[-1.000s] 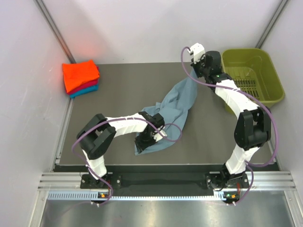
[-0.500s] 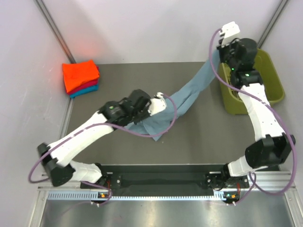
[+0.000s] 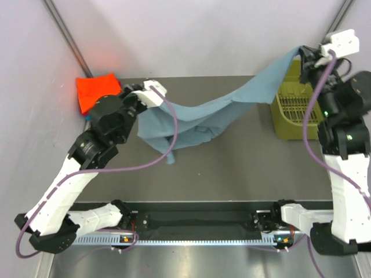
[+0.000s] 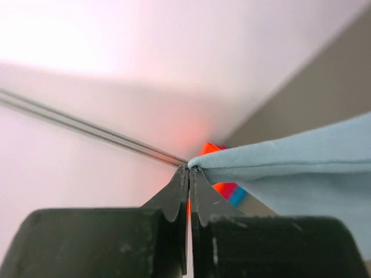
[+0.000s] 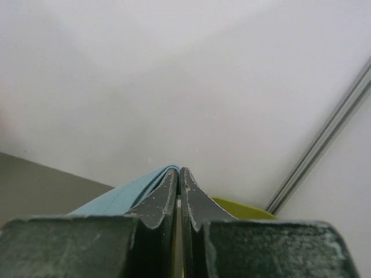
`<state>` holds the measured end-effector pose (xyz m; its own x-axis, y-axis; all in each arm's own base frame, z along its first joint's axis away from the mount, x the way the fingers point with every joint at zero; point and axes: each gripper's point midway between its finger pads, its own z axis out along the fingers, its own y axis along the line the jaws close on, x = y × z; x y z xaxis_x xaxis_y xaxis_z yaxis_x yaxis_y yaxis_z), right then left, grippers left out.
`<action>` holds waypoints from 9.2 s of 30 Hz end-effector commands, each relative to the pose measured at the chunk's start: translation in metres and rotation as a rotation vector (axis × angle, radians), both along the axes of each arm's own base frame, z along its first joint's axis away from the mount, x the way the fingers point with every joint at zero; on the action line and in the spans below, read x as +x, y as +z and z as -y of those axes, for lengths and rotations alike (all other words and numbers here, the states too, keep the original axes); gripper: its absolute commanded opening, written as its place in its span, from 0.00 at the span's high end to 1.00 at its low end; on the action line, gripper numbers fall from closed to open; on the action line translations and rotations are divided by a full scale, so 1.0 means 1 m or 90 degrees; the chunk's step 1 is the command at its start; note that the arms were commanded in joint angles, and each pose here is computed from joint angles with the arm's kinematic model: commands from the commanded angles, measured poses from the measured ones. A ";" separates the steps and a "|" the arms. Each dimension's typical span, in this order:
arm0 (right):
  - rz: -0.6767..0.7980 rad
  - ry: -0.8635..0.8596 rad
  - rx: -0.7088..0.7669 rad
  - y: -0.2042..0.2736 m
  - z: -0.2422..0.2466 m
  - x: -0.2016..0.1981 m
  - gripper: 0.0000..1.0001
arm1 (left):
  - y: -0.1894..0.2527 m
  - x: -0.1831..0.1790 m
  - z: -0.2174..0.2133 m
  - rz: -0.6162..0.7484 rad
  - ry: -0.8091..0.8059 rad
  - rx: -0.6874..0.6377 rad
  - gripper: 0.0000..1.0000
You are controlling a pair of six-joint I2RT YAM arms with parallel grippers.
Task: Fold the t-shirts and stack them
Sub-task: Flatten the tshirt out, then fold the tshirt
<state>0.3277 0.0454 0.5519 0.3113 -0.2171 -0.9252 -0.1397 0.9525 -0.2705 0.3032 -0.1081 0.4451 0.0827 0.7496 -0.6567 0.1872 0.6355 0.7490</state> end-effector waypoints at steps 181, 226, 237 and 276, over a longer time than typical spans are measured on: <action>0.138 0.012 -0.012 0.038 0.000 0.001 1.00 | -0.016 0.030 -0.058 -0.024 -0.040 -0.261 1.00; -0.166 -0.103 -0.133 -0.299 -0.056 0.399 1.00 | -0.279 0.347 -0.149 -0.138 0.340 -0.171 1.00; -0.133 -0.091 -0.147 -0.302 -0.070 0.408 1.00 | -0.277 0.348 -0.159 -0.136 0.355 -0.162 1.00; -0.289 0.043 -0.088 -0.203 -0.070 0.179 1.00 | -0.225 0.207 -0.140 -0.255 0.290 -0.188 1.00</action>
